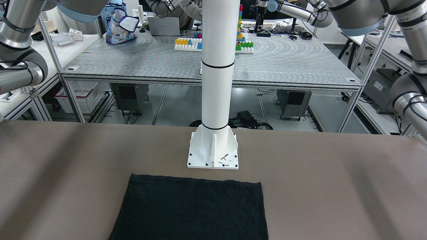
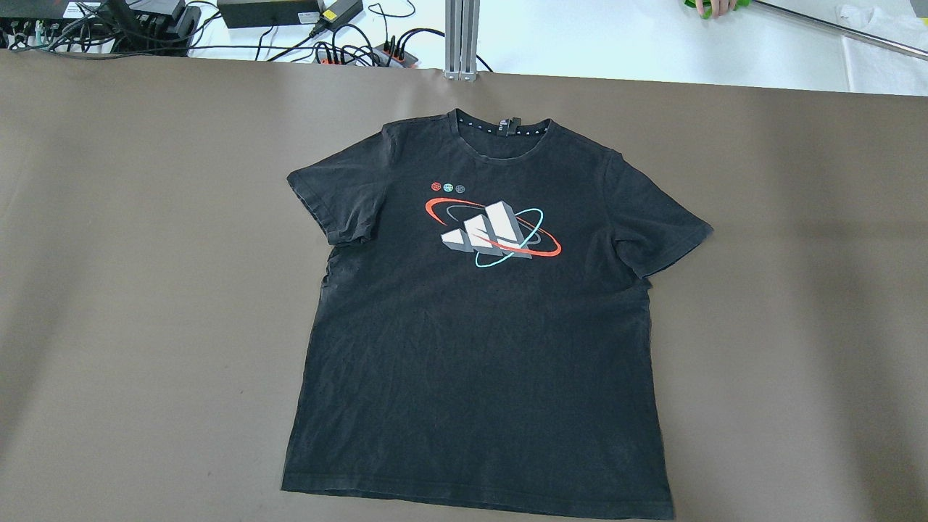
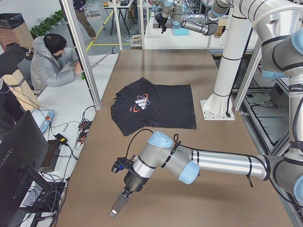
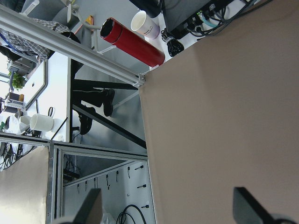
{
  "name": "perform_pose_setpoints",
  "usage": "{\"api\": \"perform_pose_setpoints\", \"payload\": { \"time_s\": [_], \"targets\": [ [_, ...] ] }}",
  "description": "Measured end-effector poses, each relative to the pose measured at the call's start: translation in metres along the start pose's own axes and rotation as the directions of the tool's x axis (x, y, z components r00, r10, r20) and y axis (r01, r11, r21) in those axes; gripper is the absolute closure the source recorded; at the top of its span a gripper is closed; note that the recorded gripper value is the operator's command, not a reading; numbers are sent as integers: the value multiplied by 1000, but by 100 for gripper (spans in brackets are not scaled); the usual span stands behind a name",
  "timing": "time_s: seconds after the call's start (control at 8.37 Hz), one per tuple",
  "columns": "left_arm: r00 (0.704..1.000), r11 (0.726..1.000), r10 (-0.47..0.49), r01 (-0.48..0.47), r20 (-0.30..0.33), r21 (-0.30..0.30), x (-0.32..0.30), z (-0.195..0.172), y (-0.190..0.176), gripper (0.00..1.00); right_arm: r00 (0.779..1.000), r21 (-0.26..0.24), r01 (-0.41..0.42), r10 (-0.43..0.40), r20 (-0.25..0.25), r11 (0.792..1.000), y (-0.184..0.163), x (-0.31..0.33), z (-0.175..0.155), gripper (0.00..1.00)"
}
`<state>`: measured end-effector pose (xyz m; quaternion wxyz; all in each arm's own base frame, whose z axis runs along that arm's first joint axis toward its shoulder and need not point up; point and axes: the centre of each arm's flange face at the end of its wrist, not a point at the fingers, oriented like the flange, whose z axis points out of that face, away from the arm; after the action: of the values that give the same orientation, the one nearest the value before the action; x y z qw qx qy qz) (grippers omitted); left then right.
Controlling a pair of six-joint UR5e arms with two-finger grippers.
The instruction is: Fold clothes
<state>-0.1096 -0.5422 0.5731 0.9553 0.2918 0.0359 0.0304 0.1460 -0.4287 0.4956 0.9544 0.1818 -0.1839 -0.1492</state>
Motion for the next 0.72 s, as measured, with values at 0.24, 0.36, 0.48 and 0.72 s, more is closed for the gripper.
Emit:
{"api": "perform_pose_setpoints", "payload": {
  "time_s": [0.24, 0.36, 0.48, 0.72],
  "targets": [
    [1000, 1000, 1, -1, 2, -9, 0, 5, 3, 0, 1000, -7, -2, 1, -18, 1000, 0, 2, 0, 5],
    [1000, 1000, 1, -1, 4, -6, 0, 4, 1, 0, 1000, -11, -4, 4, -16, 1000, 2, 2, 2, 5],
    [1000, 1000, 5, -5, 4, -9, 2, 6, 0, 0, 1000, -17, -8, 8, -11, 1000, 6, 1, 4, 5],
    [1000, 1000, 25, -25, 13, -15, 13, 14, -6, 0, 1000, -26, -11, 10, -11, 1000, 12, 1, 6, 5]
  ]
}}
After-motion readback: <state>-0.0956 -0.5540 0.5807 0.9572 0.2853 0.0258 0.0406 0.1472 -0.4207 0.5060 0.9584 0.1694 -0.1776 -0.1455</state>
